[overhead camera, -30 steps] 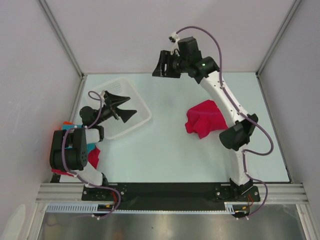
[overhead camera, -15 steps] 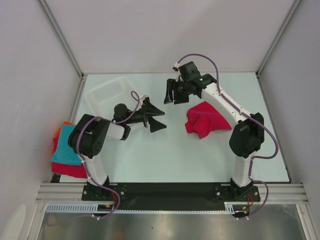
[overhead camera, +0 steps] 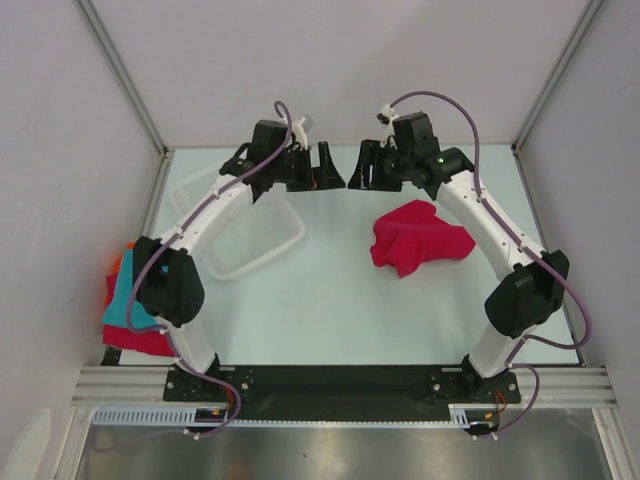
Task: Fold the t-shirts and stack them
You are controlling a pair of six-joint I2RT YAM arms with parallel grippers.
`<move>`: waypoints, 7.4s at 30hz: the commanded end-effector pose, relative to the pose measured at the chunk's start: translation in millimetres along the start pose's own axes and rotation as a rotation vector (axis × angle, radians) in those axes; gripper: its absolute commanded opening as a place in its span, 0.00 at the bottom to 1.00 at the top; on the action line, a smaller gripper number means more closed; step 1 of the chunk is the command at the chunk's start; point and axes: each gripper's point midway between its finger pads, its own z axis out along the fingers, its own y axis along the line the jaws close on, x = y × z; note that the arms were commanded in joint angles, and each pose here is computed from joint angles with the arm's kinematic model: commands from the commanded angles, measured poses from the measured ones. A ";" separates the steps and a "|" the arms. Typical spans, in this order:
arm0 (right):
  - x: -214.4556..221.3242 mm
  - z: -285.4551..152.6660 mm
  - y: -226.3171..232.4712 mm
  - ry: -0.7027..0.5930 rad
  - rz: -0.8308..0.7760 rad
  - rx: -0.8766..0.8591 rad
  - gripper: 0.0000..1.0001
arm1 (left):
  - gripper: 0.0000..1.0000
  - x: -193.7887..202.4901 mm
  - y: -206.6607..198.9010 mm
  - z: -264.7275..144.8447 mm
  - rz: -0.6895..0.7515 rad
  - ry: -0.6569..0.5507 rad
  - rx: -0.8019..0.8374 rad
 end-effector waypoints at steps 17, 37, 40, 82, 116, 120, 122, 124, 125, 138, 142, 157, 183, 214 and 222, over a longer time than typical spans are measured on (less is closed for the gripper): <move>14.5 -6.4 -10.3 -0.010 0.000 0.010 0.61 | 0.99 138.1 84.4 -71.2 0.355 0.340 -0.722; 50.0 7.8 -18.5 0.053 0.016 0.027 0.60 | 0.99 108.0 42.5 -115.7 0.667 -0.131 -0.924; 54.0 8.5 -19.7 0.059 0.021 0.030 0.59 | 1.00 112.1 25.0 -109.3 0.685 -0.140 -0.809; 79.8 -37.3 -60.7 0.039 0.036 0.112 0.59 | 0.99 185.0 116.8 -72.4 0.339 0.076 -0.828; 86.2 -21.5 -74.6 0.078 0.049 0.074 0.58 | 0.98 94.9 180.0 -182.4 -0.168 -0.205 -1.005; 82.9 -18.5 -69.7 0.080 0.052 0.068 0.58 | 0.98 62.6 133.3 -174.8 -0.039 -0.285 -0.913; 83.5 -18.0 -69.2 0.084 0.050 0.073 0.58 | 0.98 55.7 117.6 -172.1 0.006 -0.289 -0.877; 83.8 -16.3 -67.7 0.087 0.049 0.073 0.57 | 0.98 48.3 103.2 -169.8 0.031 -0.293 -0.829; 85.2 -15.6 -67.7 0.093 0.048 0.076 0.58 | 0.98 47.4 100.3 -168.9 0.034 -0.291 -0.814; 78.1 -16.5 -57.0 0.088 0.034 0.100 0.57 | 0.98 51.6 93.5 -75.4 0.111 -0.044 -0.562; 77.2 -26.4 -59.7 0.082 0.023 0.124 0.57 | 0.98 44.3 93.3 -50.9 0.130 0.005 -0.514; 84.8 -53.2 -75.0 0.072 0.024 0.180 0.57 | 0.98 57.9 144.9 0.3 -0.157 0.115 -0.415; 98.8 -52.0 -74.0 0.087 0.027 0.156 0.57 | 0.95 59.8 255.6 -122.1 -0.388 -0.039 -0.713; 112.0 -74.6 -58.3 0.072 0.045 0.162 0.56 | 0.96 -80.5 322.6 -181.8 -0.471 -0.217 -0.793; 115.9 -68.7 -50.6 0.086 0.033 0.164 0.56 | 0.96 -88.1 307.9 -196.7 -0.498 -0.273 -0.719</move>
